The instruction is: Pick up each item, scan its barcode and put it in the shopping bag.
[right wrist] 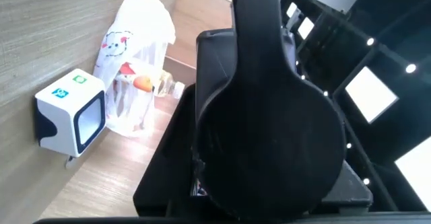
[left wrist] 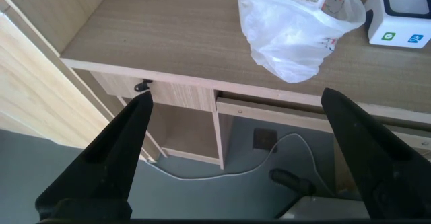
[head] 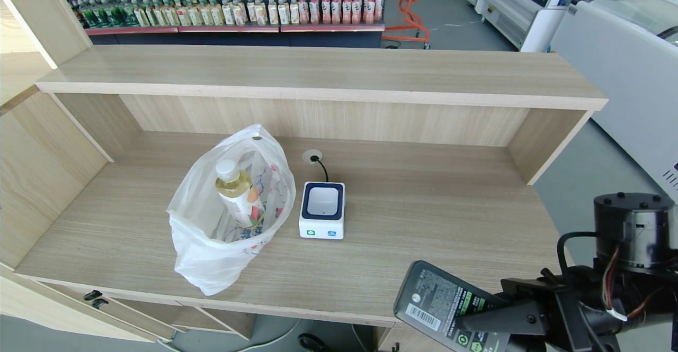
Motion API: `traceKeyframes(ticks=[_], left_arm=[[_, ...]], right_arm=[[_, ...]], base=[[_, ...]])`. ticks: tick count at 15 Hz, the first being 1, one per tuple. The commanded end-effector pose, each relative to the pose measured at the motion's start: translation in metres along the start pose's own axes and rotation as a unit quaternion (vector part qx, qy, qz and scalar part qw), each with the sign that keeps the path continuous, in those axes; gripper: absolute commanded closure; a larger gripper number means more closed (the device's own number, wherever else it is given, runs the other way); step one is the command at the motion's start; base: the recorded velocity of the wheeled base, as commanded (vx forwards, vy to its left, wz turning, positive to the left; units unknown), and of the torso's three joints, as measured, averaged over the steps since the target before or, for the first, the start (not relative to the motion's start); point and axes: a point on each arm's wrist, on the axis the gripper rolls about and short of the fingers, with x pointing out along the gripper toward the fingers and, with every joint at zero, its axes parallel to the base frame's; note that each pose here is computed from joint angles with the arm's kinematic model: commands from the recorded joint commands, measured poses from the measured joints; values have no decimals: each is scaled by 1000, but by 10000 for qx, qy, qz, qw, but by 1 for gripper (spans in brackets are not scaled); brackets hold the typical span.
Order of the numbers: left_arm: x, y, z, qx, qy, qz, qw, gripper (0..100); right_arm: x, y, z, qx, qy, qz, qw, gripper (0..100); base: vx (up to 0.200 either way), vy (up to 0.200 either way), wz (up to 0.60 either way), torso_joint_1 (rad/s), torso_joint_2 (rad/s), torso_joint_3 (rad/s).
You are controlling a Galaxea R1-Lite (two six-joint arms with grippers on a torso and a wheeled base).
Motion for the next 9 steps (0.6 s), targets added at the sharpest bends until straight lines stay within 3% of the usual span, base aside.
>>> traceKeyframes(ticks=[1, 9], left_arm=[[0, 0, 0, 1, -1, 4, 10000, 0], [0, 0, 0, 1, -1, 4, 10000, 0]], right_arm=[[1, 0, -4, -58, 21, -14, 10000, 100], [5, -2, -24, -331, 105, -127, 9993, 100]], base=[[0, 0, 0, 0, 0, 0], [0, 0, 0, 0, 0, 0]])
